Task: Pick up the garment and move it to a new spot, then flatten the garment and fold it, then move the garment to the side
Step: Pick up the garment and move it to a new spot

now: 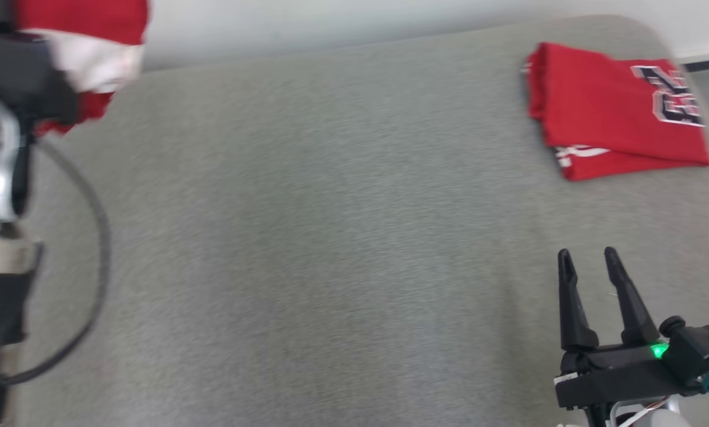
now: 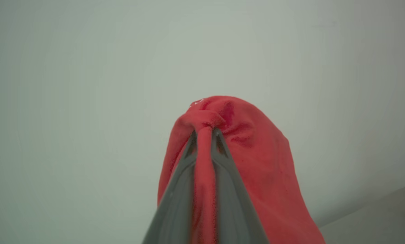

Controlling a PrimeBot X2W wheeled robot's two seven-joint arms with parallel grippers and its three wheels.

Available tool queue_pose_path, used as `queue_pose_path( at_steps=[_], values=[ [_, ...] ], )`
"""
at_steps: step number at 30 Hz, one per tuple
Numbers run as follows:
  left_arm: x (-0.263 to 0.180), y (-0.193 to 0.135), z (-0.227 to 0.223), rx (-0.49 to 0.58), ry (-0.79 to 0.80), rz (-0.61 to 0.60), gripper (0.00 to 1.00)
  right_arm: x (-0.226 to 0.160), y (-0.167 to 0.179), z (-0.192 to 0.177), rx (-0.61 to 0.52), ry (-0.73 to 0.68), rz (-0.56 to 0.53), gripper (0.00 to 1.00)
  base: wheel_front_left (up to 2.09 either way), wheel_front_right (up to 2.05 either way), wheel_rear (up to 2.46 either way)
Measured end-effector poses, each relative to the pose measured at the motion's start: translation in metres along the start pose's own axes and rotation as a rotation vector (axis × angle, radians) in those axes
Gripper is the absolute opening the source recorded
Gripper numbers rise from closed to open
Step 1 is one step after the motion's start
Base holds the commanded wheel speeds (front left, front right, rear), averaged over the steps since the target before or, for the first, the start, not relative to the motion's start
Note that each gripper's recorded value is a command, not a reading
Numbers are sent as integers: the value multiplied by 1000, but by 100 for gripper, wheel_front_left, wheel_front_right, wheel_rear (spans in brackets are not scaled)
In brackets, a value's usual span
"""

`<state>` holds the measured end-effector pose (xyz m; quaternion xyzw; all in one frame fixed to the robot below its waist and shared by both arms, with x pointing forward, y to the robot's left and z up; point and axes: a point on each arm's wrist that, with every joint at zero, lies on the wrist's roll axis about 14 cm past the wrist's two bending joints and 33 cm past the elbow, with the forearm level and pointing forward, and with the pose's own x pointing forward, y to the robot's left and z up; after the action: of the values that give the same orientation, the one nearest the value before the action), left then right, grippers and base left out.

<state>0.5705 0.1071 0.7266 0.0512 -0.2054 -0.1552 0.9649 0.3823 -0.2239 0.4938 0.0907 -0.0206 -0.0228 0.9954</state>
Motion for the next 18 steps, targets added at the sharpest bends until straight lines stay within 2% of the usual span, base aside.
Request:
queue_pose_path(
  at_steps=[1, 11, 14, 18],
  values=[
    [0, 0, 0, 0, 0, 0, 0, 0, 0, 0, 0, 0, 0, 100, 0, 0, 0],
    [18, -143, 38, -174, -89, -286, 0, -32, -29, 16, 8, -46, -115, 100, 0, 0, 0],
    [14, -174, 33, -226, -75, -338, 0, -39, -36, 19, 6, -55, -142, 100, 0, 0, 0],
    [1, -200, 7, -309, -7, -364, 0, -44, -41, 20, 5, -57, -164, 100, 0, 0, 0]
  ],
)
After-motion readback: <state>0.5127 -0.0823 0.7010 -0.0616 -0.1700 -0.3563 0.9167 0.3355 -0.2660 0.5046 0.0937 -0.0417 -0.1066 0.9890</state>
